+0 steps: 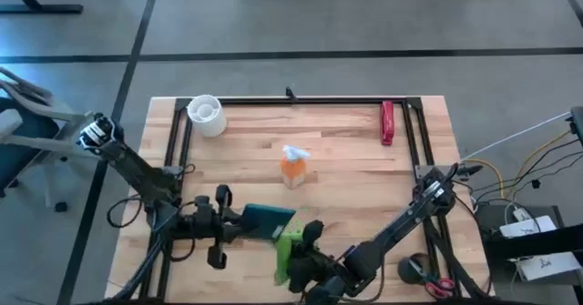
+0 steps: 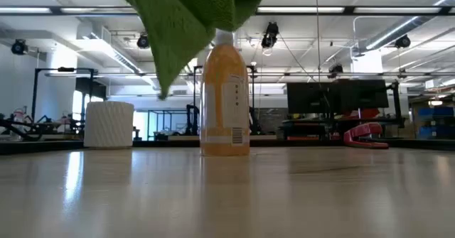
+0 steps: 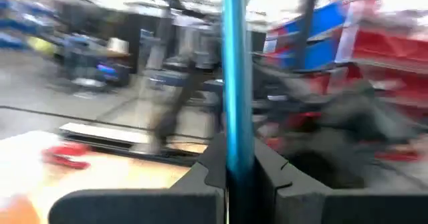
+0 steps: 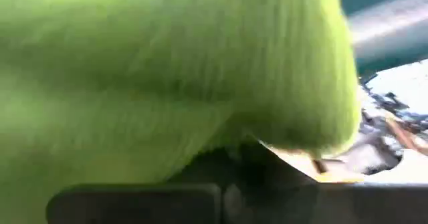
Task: Apply microfiber cloth
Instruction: Wipe the blue tablet with the green microfiber cloth
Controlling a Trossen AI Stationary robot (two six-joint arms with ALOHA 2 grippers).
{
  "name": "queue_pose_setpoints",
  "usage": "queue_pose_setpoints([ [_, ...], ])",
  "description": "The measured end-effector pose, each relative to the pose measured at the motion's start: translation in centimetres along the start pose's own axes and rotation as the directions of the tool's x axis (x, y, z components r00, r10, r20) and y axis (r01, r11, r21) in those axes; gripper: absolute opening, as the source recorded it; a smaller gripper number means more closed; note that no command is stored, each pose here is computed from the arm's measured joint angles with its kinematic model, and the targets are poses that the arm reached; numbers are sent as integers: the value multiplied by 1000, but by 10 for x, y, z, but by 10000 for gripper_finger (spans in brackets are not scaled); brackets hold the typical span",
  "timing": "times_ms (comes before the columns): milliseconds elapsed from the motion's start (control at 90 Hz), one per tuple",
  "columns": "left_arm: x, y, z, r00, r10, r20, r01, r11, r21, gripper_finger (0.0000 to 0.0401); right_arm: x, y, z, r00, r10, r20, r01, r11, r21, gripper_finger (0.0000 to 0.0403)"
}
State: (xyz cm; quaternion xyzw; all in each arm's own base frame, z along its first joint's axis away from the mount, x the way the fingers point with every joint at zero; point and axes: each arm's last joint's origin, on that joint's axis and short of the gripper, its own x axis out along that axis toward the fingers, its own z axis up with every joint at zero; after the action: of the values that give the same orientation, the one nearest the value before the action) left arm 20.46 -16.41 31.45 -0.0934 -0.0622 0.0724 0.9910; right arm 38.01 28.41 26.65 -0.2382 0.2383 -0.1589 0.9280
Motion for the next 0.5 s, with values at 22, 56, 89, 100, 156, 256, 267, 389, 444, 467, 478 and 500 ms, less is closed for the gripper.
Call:
queue_pose_setpoints([
  [22,0,1,-1,1000,8,-6,-8,1000,8,8,-2,1,-1,1000,8,-7,-8,1000,-10,0],
  [56,1,2,-2,999,33,-13,-32,999,18,8,-5,1,-1,1000,27,-8,-27,1000,-12,0],
  [89,0,2,-4,998,53,-22,-52,998,30,8,-7,2,0,999,45,-2,-45,999,-4,0],
  [100,0,2,-4,998,57,-25,-56,998,35,8,-7,2,0,999,48,0,-48,999,-2,0],
  [156,-1,2,-5,998,54,-31,-53,998,23,8,-10,0,2,999,37,5,-37,999,-1,0],
  [256,1,2,-7,999,32,-43,-32,999,-2,8,-12,-2,4,999,-50,20,51,999,-10,0],
  [267,1,2,-7,999,30,-44,-30,1000,-4,8,-13,-3,5,998,-64,22,65,998,-12,0],
  [389,3,0,-13,998,11,-58,-12,1000,-15,8,-18,-14,17,965,-257,56,259,964,-50,0],
  [444,4,-1,-16,998,0,-64,-2,1000,-28,8,-18,-22,25,943,-328,64,331,941,-64,0],
  [467,4,-2,-17,998,-2,-66,0,1000,-31,8,-18,-25,28,935,-349,65,353,933,-76,0],
  [478,5,-2,-17,998,-3,-68,0,999,-32,8,-17,-26,29,932,-357,65,361,929,-81,0],
  [500,5,-2,-18,997,-3,-71,0,999,-33,8,-16,-28,32,926,-372,65,377,922,-93,0],
])
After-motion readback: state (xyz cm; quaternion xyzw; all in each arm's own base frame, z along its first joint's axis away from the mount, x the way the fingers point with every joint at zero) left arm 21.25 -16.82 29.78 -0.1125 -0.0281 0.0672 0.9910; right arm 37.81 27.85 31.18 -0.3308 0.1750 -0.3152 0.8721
